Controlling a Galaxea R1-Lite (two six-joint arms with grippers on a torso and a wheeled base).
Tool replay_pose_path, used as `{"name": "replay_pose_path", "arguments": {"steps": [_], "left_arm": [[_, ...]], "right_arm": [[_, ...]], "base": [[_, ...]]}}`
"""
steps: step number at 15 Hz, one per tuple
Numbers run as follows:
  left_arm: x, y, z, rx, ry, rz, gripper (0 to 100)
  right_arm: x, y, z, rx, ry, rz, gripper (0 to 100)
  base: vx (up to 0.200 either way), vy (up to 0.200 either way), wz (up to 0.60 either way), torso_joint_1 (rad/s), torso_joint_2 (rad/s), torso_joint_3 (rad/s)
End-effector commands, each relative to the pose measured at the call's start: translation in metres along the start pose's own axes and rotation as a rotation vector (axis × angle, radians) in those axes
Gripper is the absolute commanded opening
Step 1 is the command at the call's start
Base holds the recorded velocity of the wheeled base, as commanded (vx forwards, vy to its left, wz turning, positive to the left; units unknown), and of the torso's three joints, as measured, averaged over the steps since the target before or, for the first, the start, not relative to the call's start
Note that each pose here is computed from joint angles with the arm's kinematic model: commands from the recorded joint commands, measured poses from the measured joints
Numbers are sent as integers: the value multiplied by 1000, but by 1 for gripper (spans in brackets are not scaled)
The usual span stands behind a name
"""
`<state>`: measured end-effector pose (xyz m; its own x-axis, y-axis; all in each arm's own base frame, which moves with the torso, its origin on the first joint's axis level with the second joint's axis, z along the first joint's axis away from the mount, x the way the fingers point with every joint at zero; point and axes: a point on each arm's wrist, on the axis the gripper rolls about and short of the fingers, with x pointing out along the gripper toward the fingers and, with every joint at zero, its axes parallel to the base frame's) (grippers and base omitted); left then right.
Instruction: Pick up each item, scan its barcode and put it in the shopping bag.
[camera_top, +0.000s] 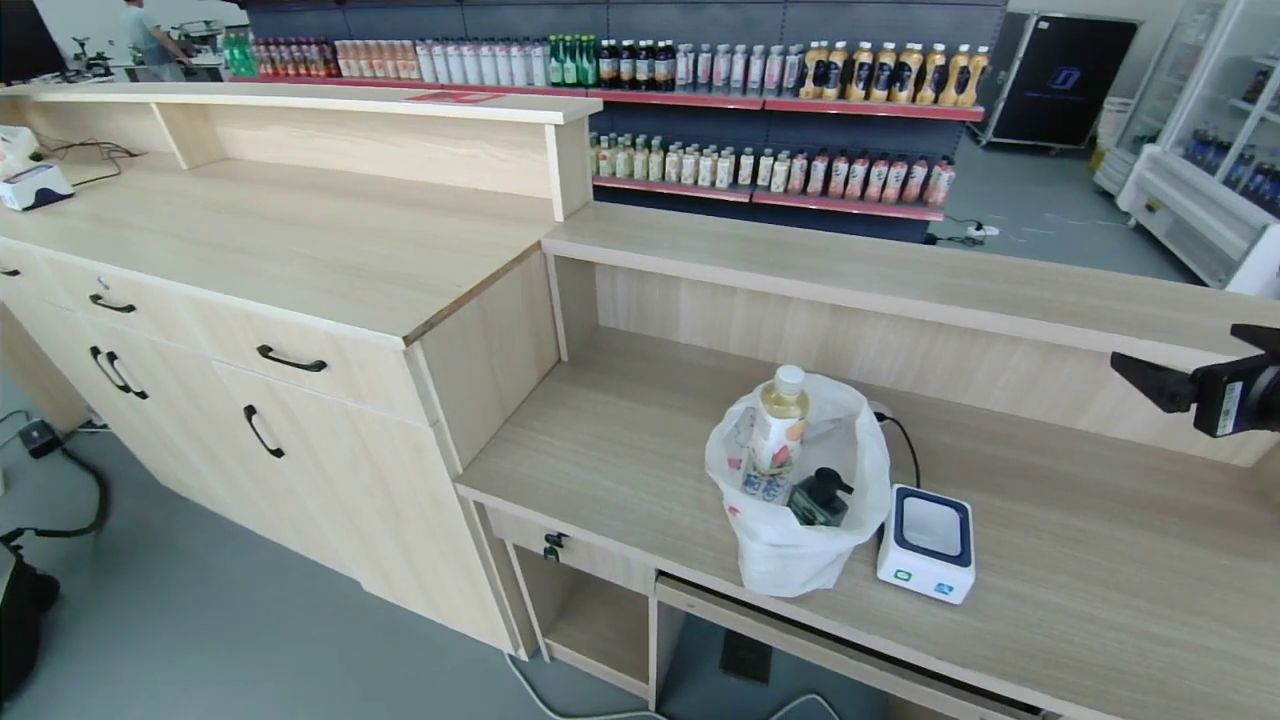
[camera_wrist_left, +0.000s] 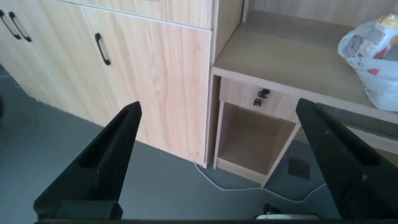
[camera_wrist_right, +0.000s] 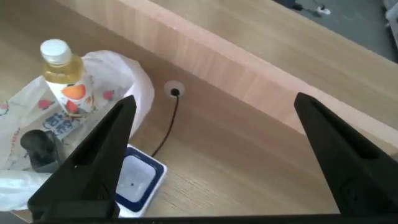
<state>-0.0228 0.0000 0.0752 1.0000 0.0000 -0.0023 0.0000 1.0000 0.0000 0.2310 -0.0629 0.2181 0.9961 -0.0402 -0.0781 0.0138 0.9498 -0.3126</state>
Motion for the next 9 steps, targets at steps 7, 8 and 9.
{"name": "replay_pose_path", "arguments": {"steps": [7, 8, 9], "left_arm": [[0, 0, 0, 0, 1, 0, 100], [0, 0, 0, 0, 1, 0, 100], [0, 0, 0, 0, 1, 0, 100]], "right_arm": [[-121, 11, 45, 165, 68, -232, 100], [-133, 21, 32, 240, 43, -219, 100], [-146, 30, 17, 300, 17, -212, 100]], "base": [[0, 0, -600, 3, 0, 5], [0, 0, 0, 0, 0, 0], [0, 0, 0, 0, 0, 0]]}}
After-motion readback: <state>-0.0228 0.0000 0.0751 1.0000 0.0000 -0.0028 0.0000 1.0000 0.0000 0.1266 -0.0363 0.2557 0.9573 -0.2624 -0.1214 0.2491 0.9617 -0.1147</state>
